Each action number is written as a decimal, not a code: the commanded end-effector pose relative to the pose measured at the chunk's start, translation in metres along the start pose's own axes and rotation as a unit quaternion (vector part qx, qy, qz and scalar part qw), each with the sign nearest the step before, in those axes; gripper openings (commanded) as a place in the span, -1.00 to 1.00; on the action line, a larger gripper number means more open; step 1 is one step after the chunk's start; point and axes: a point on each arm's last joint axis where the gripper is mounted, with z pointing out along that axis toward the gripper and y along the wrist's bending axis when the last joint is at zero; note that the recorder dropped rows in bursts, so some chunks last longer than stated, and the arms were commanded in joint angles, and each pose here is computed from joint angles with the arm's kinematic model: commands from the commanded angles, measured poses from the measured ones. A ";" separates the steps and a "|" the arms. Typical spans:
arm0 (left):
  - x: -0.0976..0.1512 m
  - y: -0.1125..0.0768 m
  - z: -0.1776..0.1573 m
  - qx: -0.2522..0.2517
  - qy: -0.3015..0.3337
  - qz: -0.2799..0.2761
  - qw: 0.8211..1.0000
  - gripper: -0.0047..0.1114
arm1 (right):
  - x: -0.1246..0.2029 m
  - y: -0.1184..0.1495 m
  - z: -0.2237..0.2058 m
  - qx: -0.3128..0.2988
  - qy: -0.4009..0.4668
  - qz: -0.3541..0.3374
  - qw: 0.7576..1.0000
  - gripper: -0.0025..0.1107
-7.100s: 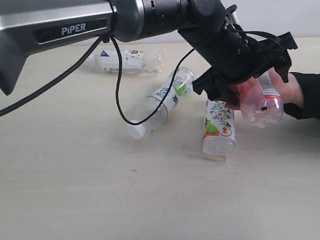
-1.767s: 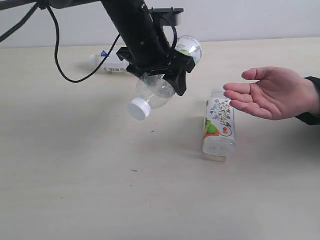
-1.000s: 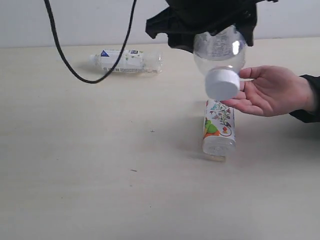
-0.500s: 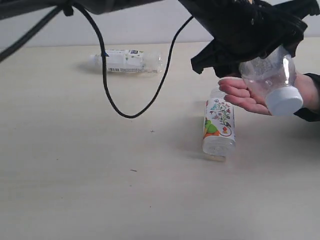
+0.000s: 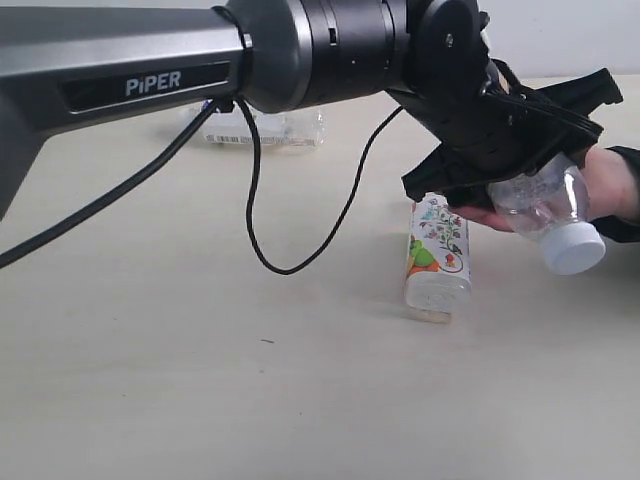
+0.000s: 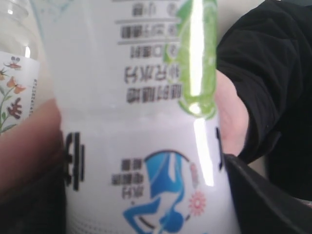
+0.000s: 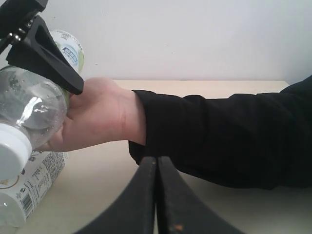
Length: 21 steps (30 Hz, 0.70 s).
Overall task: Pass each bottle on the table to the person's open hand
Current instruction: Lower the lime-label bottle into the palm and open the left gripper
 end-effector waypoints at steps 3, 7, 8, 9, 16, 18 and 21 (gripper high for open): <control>0.000 -0.003 0.000 0.009 -0.006 0.016 1.000 0.53 | 0.000 0.000 0.000 0.003 -0.006 -0.002 1.000 -0.96; 0.000 -0.003 0.000 0.010 -0.007 0.018 1.000 0.67 | 0.000 0.000 0.000 0.003 -0.006 -0.002 1.000 -0.96; 0.000 -0.003 0.000 0.010 -0.007 0.018 1.000 0.67 | 0.000 0.000 0.000 0.003 -0.006 -0.002 1.000 -0.96; 0.000 -0.003 0.000 0.009 -0.006 0.018 1.000 0.67 | 0.000 0.000 0.000 0.003 -0.006 -0.002 1.000 -0.96; 0.001 -0.004 -0.006 0.000 0.005 0.033 0.999 0.67 | 0.000 0.000 0.000 0.003 -0.006 -0.002 1.000 -0.96; 0.000 -0.005 -0.011 -0.004 0.009 0.047 0.999 0.67 | 0.000 0.000 0.000 0.003 -0.006 -0.002 1.000 -0.96; -0.001 -0.006 -0.019 -0.006 0.014 0.059 0.998 0.67 | 0.000 0.000 0.000 0.003 -0.006 -0.002 1.000 -0.96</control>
